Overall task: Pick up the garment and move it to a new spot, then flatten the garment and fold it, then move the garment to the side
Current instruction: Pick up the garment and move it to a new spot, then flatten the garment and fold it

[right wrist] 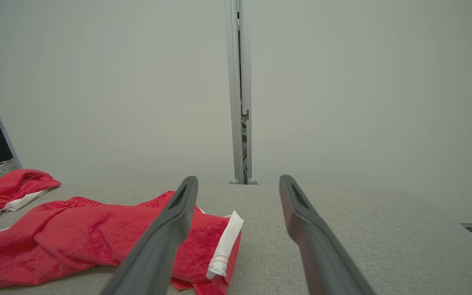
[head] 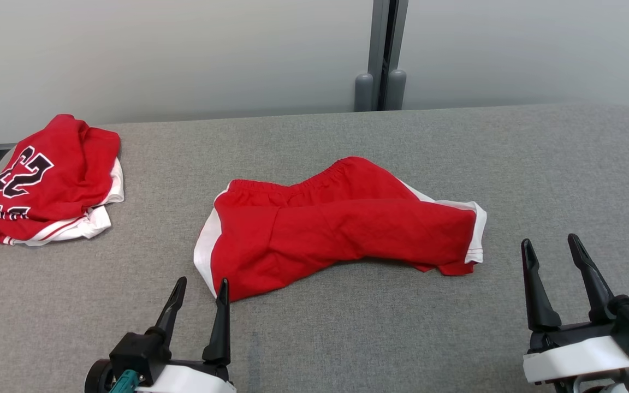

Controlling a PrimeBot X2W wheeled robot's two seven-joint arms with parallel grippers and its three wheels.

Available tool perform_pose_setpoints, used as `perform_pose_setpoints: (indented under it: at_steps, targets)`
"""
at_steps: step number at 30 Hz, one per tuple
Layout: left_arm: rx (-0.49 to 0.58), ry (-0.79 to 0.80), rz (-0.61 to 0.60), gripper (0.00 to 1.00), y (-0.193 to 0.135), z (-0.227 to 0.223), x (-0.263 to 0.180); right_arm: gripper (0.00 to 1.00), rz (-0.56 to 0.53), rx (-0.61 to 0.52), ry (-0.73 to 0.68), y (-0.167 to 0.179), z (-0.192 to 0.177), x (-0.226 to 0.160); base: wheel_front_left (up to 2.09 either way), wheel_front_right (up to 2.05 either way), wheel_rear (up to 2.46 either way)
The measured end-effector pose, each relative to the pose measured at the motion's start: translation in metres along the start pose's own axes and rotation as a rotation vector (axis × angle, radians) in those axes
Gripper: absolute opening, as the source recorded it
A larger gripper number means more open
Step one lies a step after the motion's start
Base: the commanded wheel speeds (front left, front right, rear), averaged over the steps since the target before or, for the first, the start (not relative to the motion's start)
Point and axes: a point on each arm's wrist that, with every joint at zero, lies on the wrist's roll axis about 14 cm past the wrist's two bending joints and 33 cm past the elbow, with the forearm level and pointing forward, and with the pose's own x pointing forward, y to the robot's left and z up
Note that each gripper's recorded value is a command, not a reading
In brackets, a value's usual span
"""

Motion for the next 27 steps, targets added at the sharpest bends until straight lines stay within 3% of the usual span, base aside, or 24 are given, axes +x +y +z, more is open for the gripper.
perform_pose_setpoints:
  at_steps: [15, 27]
  targets:
    - [-0.003, 0.004, 0.013, 1.0, 0.004, -0.003, -0.002, 1.0, -0.001, -0.082, 0.01, -0.007, -0.004, 0.022, 0.0, 0.0, 0.0]
    - [-0.017, 0.016, 0.055, 1.0, 0.016, -0.007, -0.002, 1.0, 0.074, -0.163, 0.317, 0.01, -0.065, 0.078, 0.0, 0.0, 0.0]
